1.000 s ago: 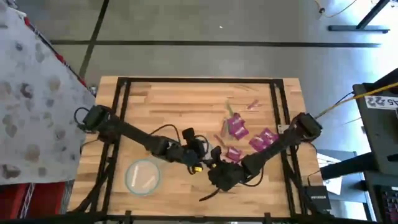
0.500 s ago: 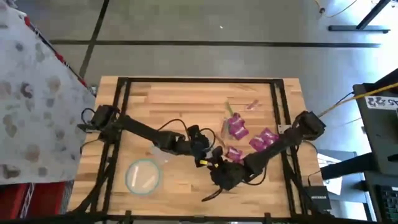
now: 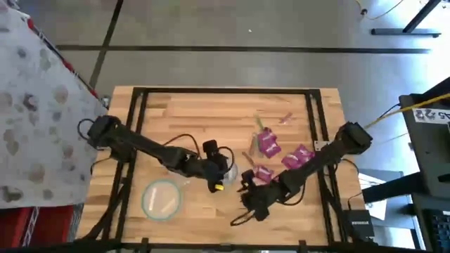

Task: Sort candy
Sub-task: Close the top small transparent bin

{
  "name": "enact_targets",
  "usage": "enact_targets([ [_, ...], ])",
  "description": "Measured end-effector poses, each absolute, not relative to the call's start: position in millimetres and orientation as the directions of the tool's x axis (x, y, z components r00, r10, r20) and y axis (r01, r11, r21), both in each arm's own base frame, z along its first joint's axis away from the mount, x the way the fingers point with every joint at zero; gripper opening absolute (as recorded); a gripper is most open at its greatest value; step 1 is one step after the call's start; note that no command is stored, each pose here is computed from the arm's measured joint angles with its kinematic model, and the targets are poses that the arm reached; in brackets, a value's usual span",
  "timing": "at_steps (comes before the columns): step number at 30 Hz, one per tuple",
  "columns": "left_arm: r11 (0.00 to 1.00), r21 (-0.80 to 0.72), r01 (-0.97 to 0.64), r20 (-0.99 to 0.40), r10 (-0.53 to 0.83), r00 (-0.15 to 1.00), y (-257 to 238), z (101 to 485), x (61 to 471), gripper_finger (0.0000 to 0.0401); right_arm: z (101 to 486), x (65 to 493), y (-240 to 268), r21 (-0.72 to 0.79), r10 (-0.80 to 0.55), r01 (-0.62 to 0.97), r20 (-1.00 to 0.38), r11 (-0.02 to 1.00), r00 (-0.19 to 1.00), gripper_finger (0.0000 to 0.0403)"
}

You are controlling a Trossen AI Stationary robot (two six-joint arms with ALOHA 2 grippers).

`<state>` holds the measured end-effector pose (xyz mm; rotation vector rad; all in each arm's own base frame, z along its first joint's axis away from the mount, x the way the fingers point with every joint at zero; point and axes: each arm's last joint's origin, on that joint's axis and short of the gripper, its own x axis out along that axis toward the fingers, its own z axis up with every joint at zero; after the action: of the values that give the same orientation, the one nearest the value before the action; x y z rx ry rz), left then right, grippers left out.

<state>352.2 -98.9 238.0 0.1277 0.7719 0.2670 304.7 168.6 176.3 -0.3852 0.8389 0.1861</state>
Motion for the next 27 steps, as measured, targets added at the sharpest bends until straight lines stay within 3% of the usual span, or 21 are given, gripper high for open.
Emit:
enact_targets([
  [4,0.973,0.154,-0.171,-0.750,0.228,0.621,-98.4,213.6,349.5,0.0188,172.8,311.0,148.9,-0.304,-0.097,-0.209,-0.747,0.929,0.657,0.0139],
  [12,0.979,0.121,-0.162,-0.710,0.200,0.675,-103.6,210.2,350.7,0.0188,172.2,307.4,112.0,-0.422,-0.325,-0.059,-0.773,0.905,0.545,0.0128],
  [15,0.978,0.126,-0.169,-0.703,0.208,0.680,-103.1,211.4,351.1,0.0188,184.9,299.5,107.7,-0.414,-0.336,-0.028,-0.774,0.910,0.536,0.0128],
  [21,0.973,0.138,-0.185,-0.705,0.227,0.671,-96.4,211.9,352.0,0.0188,221.5,293.1,115.0,-0.278,-0.187,-0.031,-0.718,0.960,0.671,0.0105],
  [27,0.969,0.143,-0.200,-0.718,0.241,0.653,-86.6,203.5,349.2,0.0188,223.3,308.4,122.5,-0.122,0.051,-0.182,-0.681,0.976,0.731,0.0010],
])
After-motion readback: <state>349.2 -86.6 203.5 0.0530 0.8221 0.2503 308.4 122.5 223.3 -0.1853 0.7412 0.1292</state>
